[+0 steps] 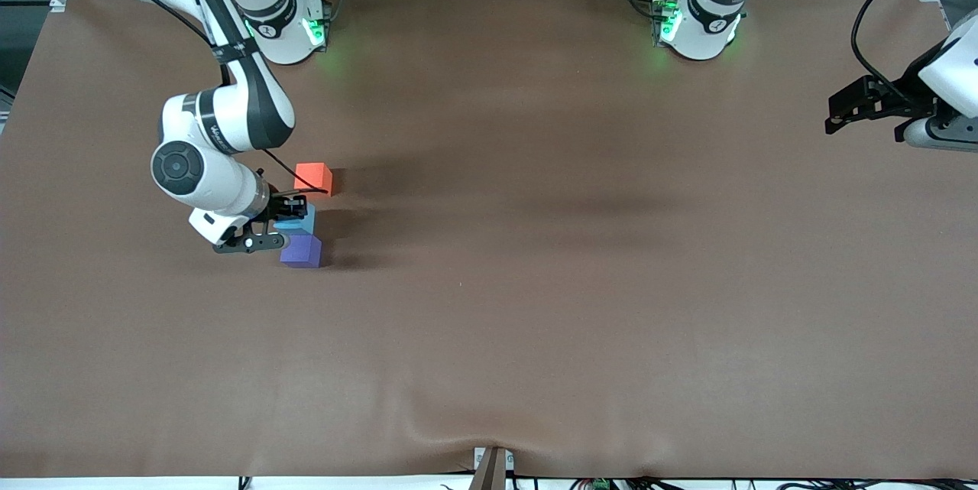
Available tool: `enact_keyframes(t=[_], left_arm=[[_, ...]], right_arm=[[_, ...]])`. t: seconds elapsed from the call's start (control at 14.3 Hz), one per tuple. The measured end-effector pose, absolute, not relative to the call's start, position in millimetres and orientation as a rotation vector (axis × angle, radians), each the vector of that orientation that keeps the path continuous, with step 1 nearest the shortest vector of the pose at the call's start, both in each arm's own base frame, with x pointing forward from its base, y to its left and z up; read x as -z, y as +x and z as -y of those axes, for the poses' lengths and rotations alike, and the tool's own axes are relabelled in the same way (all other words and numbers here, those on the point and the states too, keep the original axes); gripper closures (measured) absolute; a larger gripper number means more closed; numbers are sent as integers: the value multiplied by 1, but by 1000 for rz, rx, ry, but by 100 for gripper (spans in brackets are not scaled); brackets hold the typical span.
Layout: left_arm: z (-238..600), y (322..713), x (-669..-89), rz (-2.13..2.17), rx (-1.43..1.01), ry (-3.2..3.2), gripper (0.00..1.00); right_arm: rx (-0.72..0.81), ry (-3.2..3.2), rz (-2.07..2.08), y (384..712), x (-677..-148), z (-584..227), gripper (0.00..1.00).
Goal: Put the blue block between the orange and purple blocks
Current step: 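Lower the blue block between orange and purple blocks, open the right gripper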
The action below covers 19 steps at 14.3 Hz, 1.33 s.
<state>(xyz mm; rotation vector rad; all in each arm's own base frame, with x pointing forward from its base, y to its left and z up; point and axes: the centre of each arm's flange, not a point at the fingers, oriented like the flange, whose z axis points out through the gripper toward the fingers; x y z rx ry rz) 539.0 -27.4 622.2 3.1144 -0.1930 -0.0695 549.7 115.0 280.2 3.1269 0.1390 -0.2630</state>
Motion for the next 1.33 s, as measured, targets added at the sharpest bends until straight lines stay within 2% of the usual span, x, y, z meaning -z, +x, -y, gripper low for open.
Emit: enact_keyframes(t=[0.63, 1.33], left_arm=[[27, 540, -620, 193, 78, 3114, 0], [27, 542, -616, 193, 88, 3113, 0]], right_arm=[[231, 3127, -140, 533, -240, -112, 52], [242, 3124, -140, 528, -229, -111, 52]])
